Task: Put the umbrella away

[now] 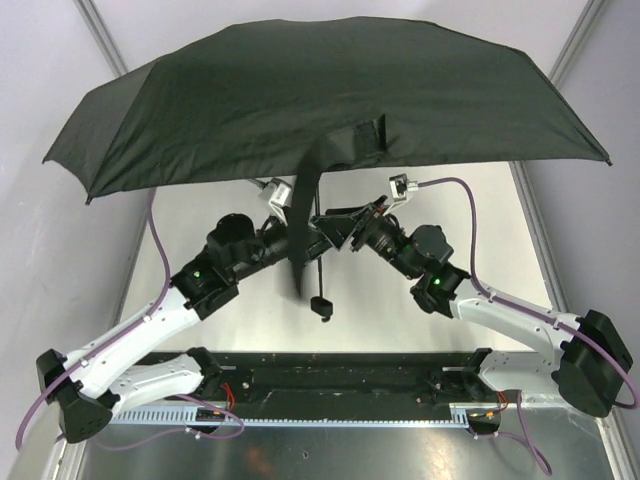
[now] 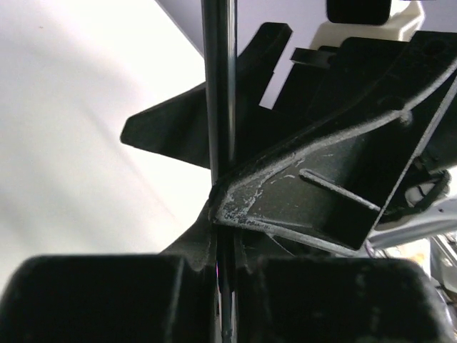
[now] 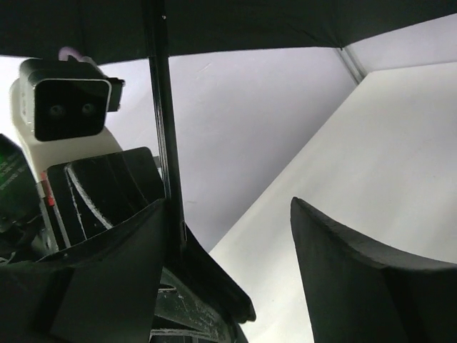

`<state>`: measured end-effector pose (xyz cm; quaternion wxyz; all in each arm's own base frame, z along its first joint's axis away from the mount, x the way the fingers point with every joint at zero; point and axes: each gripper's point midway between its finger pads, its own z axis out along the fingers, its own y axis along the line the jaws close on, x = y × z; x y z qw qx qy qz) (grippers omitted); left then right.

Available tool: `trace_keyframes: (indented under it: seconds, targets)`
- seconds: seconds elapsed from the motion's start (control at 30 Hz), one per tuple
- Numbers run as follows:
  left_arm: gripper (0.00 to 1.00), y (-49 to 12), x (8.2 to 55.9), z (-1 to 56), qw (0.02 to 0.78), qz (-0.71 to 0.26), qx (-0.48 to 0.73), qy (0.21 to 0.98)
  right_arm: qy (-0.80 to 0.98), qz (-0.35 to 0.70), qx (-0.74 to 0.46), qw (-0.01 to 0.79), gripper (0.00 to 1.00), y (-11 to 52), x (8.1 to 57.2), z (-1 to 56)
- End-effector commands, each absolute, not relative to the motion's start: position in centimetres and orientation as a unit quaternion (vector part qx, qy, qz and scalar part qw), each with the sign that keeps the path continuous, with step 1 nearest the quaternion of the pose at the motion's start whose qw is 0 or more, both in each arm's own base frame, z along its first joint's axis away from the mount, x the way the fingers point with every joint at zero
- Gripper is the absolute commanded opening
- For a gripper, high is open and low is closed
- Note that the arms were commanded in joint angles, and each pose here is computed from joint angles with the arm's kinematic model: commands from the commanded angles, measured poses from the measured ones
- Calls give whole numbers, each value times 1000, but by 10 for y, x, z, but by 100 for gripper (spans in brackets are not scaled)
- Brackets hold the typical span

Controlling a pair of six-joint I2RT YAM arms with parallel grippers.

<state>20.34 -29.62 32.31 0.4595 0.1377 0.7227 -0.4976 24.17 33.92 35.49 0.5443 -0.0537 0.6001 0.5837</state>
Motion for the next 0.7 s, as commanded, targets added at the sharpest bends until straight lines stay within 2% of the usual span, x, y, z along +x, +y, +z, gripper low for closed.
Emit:
trace_keyframes:
  seconds: [0.0,0.4,0.67]
  targets:
    - [0,-280,214,381,565,-470,134,665,596,561,-40,573,73,331,250,369]
    - [0,-270,229,332,563,-371,117,729,536,555,29,636,82,298,272,427]
    - [0,-267,231,309,558,-333,108,753,553,525,13,647,83,338,307,434]
